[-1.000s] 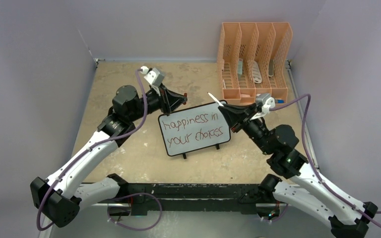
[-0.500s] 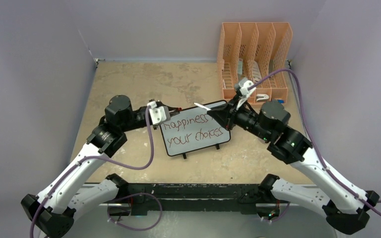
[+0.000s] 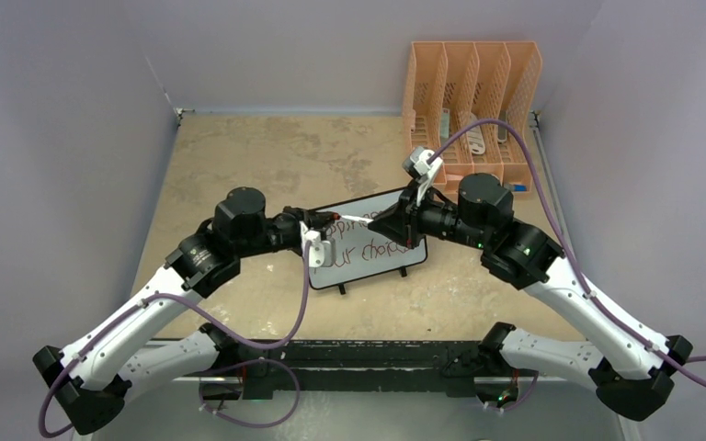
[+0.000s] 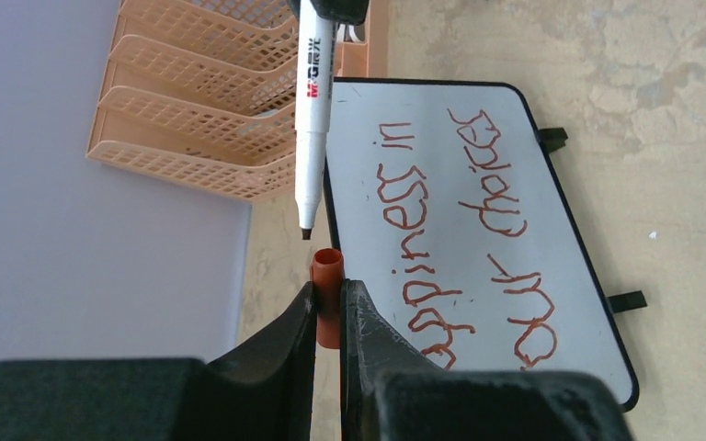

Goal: Write a sentence on the whiteboard
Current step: Close the whiteboard marker at the center of the board.

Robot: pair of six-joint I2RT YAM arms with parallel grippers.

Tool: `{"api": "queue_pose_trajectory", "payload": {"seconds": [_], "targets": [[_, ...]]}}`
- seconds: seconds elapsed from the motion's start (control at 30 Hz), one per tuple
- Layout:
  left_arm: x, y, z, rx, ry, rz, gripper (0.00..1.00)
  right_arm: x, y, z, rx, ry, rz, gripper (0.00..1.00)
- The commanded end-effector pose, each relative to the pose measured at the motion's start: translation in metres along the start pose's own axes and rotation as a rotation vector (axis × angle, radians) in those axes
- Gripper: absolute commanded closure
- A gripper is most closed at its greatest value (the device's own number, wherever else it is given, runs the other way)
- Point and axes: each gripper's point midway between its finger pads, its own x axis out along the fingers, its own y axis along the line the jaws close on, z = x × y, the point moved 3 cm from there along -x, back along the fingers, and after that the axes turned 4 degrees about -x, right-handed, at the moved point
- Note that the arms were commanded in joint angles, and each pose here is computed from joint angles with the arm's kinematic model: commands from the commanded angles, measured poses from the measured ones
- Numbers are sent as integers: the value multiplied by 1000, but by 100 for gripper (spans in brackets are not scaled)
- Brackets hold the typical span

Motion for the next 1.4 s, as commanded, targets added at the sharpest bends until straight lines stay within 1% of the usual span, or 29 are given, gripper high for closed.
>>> {"api": "queue_pose_trajectory", "payload": {"seconds": [0.0,0.4,1.37], "targets": [[-8,18,8,111,55,50,100,-3,13,16,-8,-44,71,100],[-6,21,15,110,56,40,100,3,6,11,5,-39,34,100],[-10,19,16,102,65,33,100,17,-6,5,27,-36,-15,100]]}}
